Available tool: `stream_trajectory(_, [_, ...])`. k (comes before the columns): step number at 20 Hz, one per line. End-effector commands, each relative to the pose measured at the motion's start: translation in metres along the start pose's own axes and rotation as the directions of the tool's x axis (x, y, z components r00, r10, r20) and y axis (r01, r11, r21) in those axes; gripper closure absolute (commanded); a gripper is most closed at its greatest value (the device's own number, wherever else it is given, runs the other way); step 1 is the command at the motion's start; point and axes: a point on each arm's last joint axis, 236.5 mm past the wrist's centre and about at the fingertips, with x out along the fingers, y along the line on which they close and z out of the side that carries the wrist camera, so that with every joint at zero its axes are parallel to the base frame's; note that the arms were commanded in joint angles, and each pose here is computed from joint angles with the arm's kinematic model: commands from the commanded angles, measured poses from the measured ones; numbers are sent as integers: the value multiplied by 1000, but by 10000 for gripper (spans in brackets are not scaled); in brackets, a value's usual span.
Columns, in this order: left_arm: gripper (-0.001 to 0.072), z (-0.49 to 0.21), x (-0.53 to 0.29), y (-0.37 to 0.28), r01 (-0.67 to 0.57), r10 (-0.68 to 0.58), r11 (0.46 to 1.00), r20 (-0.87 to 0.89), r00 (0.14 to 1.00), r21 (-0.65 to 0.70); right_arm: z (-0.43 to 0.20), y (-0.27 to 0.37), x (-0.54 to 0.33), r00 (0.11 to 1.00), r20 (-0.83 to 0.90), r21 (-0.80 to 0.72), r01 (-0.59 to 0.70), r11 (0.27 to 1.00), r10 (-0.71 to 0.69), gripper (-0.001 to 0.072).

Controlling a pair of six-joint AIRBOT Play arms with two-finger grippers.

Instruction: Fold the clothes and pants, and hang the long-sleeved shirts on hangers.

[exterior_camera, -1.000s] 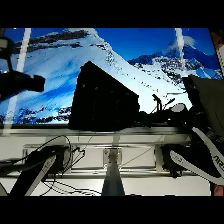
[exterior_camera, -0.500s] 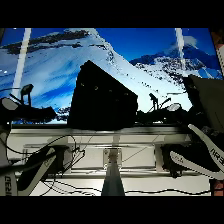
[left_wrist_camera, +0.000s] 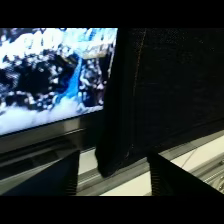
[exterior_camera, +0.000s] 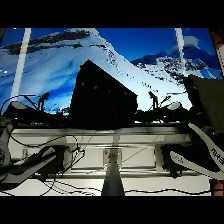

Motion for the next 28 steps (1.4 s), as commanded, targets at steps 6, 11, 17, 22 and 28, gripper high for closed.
stream_trajectory(6, [406,-13,30,-7,3,-1,999,-40,999,53,44,48,-22,996,55,-158,-57,986,67,673])
stream_trajectory(11, [688,35,4,-36,4,-13,983,47,999,182,54,87,-44,992,37,-296,-100,950,117,673])
stream_trajectory(17, [689,182,-209,-130,-313,24,882,630,776,351,125,217,-150,917,309,-624,-4,782,251,672])
stream_trajectory(22, [689,152,-459,-266,-535,-165,824,982,88,186,130,336,-265,766,467,-788,133,601,442,672])
stream_trajectory(28, [688,-6,-523,-325,-711,-253,703,941,-227,18,1,400,-329,746,335,-899,71,433,575,672])
